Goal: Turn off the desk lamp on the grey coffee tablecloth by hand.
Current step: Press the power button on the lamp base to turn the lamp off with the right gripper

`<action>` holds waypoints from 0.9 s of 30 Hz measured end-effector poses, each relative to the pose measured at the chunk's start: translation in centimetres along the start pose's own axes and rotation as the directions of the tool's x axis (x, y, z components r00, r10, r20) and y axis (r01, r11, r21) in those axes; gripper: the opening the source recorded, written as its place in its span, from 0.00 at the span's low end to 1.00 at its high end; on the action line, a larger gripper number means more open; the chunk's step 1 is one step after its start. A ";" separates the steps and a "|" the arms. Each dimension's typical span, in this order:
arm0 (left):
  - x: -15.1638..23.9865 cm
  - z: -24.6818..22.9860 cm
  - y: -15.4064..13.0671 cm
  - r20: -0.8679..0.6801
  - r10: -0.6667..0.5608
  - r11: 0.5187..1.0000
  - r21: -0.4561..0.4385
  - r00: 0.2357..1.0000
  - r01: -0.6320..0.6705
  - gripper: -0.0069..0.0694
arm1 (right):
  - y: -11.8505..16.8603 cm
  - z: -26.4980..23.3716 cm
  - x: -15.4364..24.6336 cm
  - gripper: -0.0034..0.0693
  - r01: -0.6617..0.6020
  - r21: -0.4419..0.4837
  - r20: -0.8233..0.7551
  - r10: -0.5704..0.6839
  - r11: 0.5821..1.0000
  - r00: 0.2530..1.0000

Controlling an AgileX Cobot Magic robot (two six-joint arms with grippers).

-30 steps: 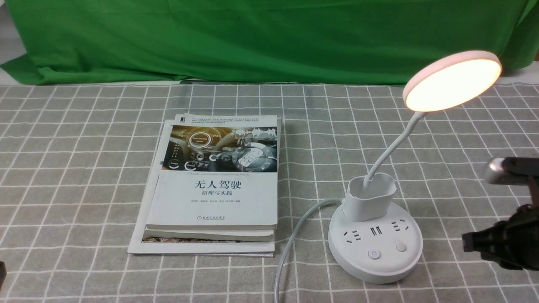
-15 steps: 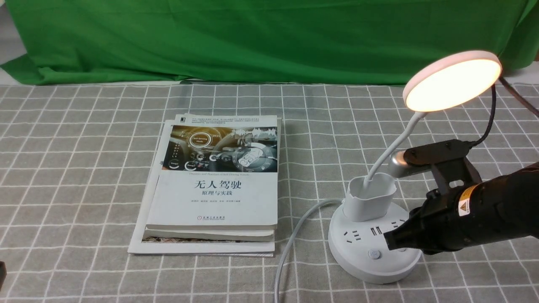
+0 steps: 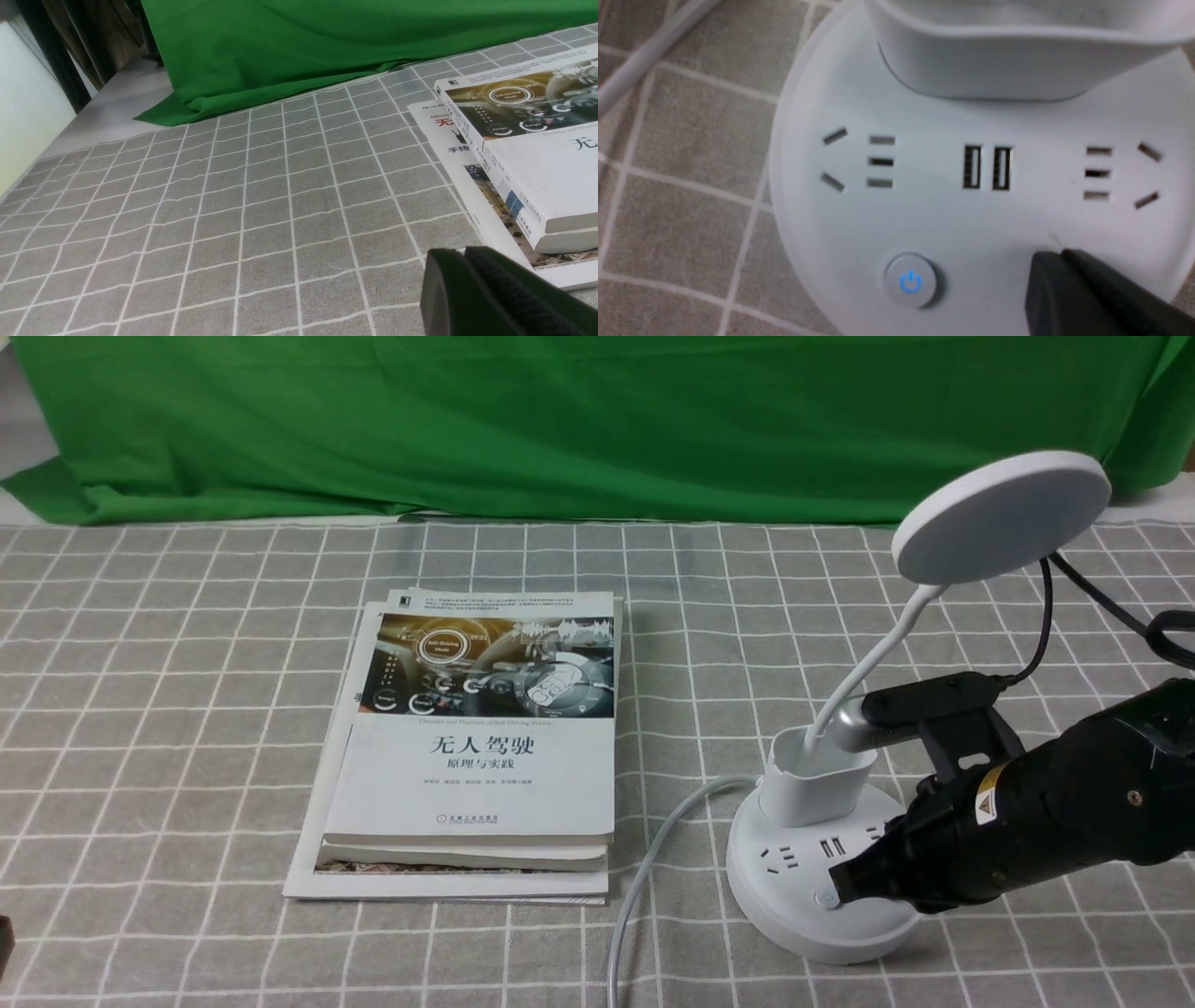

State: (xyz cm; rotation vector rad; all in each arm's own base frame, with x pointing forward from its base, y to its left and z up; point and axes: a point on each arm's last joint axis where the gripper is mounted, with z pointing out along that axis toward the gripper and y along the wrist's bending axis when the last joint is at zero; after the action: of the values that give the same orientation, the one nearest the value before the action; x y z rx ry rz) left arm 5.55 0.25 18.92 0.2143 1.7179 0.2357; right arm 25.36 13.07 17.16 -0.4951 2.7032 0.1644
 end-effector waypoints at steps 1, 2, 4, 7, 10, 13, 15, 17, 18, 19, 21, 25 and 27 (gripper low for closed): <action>0.0 0.0 0.0 0.000 0.000 1.000 0.000 1.000 0.000 0.12 | 0.0 0.0 -0.1 0.10 0.000 0.000 0.003 0.000 1.000 1.000; 0.0 0.0 0.0 0.000 0.000 1.000 0.000 1.000 0.000 0.12 | 0.0 0.0 -0.1 0.10 0.000 0.000 0.003 0.000 1.000 1.000; 0.0 0.0 0.0 0.000 0.000 1.000 0.000 1.000 0.000 0.12 | 0.0 -0.1 -0.1 0.10 0.000 0.000 0.003 0.000 1.000 1.000; 0.0 0.0 0.0 0.000 0.000 1.000 0.000 1.000 0.000 0.12 | 0.0 -0.2 -0.1 0.10 0.000 -0.001 0.007 0.000 1.000 1.000; 0.0 0.0 0.0 0.000 0.000 1.000 0.000 1.000 0.000 0.12 | 0.0 -0.5 -0.1 0.10 0.000 -0.002 0.015 0.000 1.000 1.000; 0.0 0.0 0.0 0.000 0.000 1.000 0.000 1.000 0.000 0.12 | 0.0 -0.9 -0.2 0.10 0.000 -0.003 0.024 0.000 1.000 1.000; 0.0 0.0 0.0 0.000 0.000 1.000 0.000 1.000 0.000 0.12 | 0.0 -1.6 -0.2 0.10 0.000 -0.005 0.041 0.000 1.000 0.999; 0.0 0.0 0.0 0.000 0.000 1.000 0.000 1.000 0.000 0.12 | 0.0 -2.2 -0.3 0.10 0.000 -0.007 0.064 0.000 1.000 0.998; 0.0 0.0 0.0 0.000 0.000 1.000 0.000 1.000 0.000 0.12 | 0.0 -2.5 -0.4 0.10 0.000 -0.008 0.072 0.000 1.000 0.997; 0.0 0.0 0.0 0.000 0.000 1.000 0.000 1.000 0.000 0.12 | 0.0 -2.6 -0.4 0.10 0.000 -0.009 0.078 0.000 1.000 0.997; 0.0 0.0 0.0 0.000 0.000 1.000 0.000 1.000 0.000 0.12 | 0.0 -2.8 -0.4 0.10 0.000 -0.010 0.085 0.000 1.000 0.996; 0.0 0.0 0.0 0.000 0.000 1.000 0.000 1.000 0.000 0.12 | 0.1 -2.8 -0.5 0.10 0.004 -0.011 0.098 -0.003 1.000 0.995; 0.0 0.0 0.0 0.000 0.000 1.000 0.000 1.000 0.000 0.12 | 0.1 -2.8 -0.6 0.11 0.009 -0.011 0.109 -0.008 1.000 0.994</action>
State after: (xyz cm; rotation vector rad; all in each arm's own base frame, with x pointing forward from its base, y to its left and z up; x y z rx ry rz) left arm 5.55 0.25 18.92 0.2143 1.7179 0.2357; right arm 24.85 12.81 19.94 -0.4865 2.5952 0.1995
